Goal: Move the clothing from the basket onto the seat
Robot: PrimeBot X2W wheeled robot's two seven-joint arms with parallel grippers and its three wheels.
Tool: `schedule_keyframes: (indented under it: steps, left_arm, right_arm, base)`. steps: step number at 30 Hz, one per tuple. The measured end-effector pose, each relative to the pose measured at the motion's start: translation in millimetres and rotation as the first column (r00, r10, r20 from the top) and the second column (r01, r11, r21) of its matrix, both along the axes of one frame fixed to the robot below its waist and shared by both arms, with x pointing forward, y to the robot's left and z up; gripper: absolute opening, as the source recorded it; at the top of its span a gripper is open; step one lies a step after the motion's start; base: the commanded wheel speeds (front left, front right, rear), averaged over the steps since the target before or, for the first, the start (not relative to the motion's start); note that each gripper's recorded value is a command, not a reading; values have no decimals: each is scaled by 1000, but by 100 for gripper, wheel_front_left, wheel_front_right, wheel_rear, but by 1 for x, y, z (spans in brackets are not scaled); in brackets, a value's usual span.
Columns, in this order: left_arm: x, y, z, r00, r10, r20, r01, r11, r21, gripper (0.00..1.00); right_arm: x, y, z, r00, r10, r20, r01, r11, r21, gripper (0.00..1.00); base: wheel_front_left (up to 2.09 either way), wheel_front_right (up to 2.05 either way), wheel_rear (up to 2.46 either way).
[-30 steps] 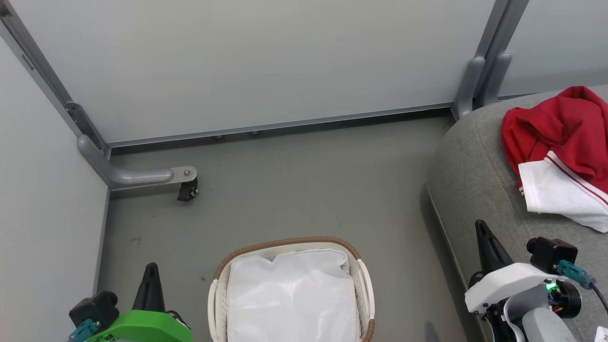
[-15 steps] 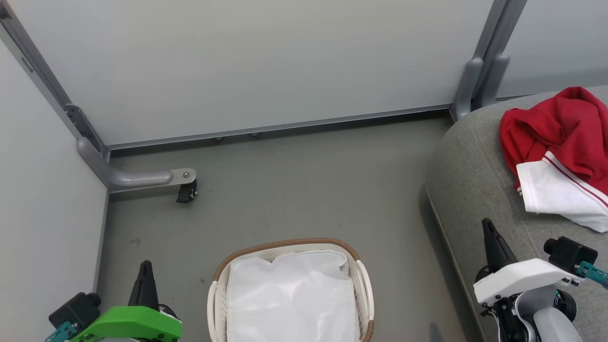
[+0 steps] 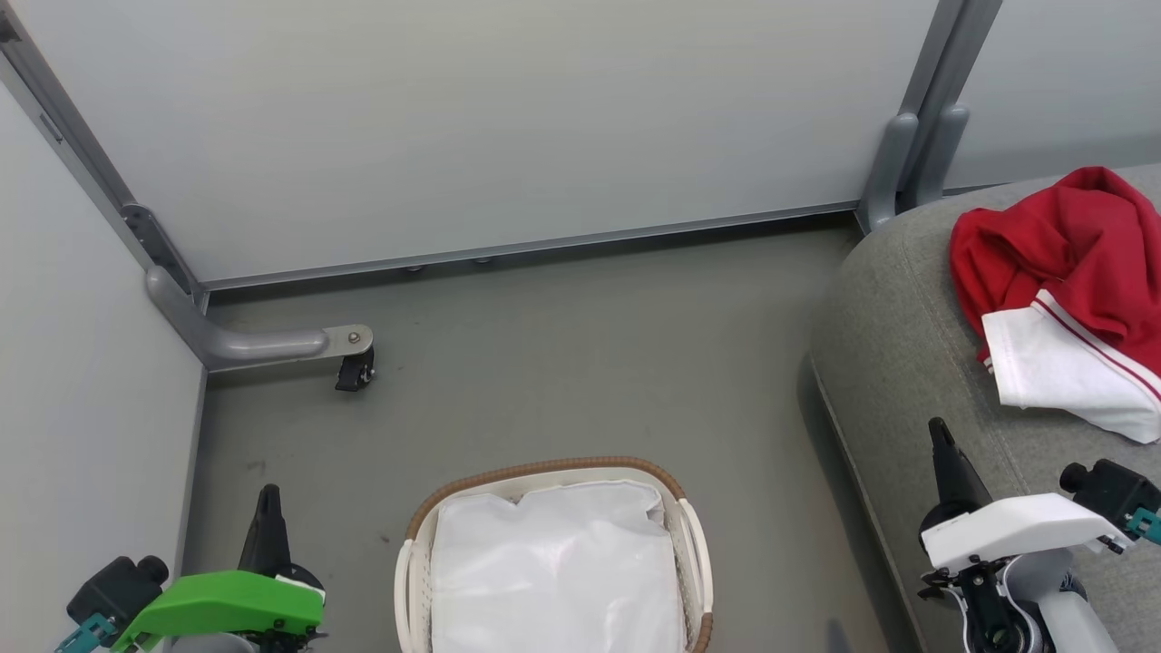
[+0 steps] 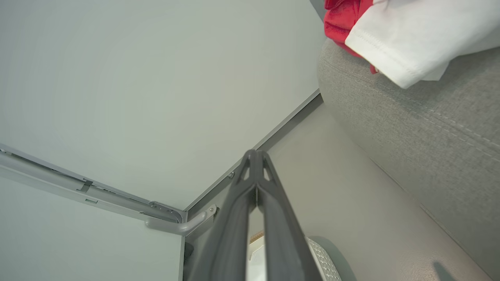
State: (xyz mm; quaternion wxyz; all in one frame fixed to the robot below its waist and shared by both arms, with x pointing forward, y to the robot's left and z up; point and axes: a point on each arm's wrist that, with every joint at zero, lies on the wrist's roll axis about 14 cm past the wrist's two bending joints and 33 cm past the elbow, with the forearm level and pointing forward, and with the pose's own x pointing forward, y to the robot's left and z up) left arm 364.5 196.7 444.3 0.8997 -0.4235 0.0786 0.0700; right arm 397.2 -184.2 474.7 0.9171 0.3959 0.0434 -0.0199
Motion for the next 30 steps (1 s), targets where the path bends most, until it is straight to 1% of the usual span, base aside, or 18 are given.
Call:
schedule_keyframes:
  steps: [6,14,30]
  left_arm:
    - [2,0,3,1000,9,10,-8,997,-71,0]
    - [5,1,9,999,21,25,-17,987,-157,0]
    - [11,1,21,997,40,63,-19,950,-312,0]
  right_arm:
    - [-1,-2,2,1000,-12,1,11,997,77,0]
    - [-1,-4,5,1000,-22,5,21,985,173,0]
    - [-2,-7,12,999,-37,16,30,940,339,0]
  base:
    - [0,0,0]
    - [0,0,0]
    - [0,0,0]
